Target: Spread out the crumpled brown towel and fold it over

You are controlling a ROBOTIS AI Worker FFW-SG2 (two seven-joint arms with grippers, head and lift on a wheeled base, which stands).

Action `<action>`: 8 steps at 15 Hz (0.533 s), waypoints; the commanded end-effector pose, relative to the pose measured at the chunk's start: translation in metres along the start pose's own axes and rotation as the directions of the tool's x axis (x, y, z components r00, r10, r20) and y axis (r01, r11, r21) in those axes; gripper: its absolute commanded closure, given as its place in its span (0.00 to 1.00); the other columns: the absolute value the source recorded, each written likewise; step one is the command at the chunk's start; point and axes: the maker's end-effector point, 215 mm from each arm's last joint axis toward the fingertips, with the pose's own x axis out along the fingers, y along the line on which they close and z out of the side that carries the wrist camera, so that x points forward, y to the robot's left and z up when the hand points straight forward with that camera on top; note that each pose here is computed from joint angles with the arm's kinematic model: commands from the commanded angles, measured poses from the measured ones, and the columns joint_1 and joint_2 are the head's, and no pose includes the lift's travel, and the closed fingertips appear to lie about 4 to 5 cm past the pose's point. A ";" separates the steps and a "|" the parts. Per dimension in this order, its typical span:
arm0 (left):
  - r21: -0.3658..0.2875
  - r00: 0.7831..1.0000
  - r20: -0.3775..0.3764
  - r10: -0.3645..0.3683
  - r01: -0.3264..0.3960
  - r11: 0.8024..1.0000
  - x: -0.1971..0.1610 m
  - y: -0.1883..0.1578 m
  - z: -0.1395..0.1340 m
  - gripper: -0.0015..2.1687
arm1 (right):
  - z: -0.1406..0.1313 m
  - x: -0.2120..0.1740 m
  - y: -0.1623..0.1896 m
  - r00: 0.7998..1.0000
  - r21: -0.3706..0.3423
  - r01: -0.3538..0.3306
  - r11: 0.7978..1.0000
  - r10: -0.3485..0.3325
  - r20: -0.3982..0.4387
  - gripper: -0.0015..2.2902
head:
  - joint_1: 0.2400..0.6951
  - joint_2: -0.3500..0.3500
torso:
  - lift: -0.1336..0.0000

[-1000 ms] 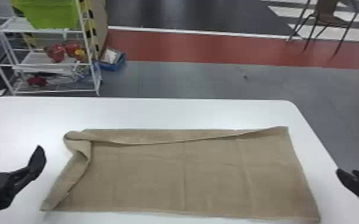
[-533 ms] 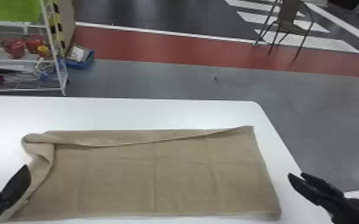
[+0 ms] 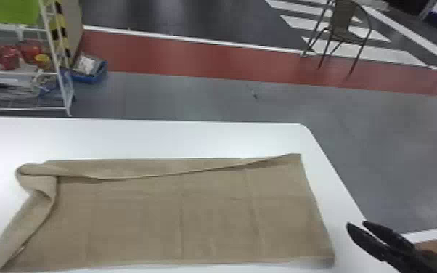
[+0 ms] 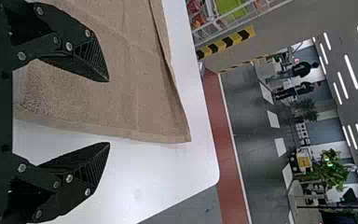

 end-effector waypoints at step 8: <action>-0.002 0.999 0.001 -0.035 0.035 0.999 0.003 -0.016 -0.006 0.19 | -0.019 -0.011 -0.019 0.998 -0.008 0.026 1.000 -0.027 -0.049 0.21 | 1.00 0.05 | 0.08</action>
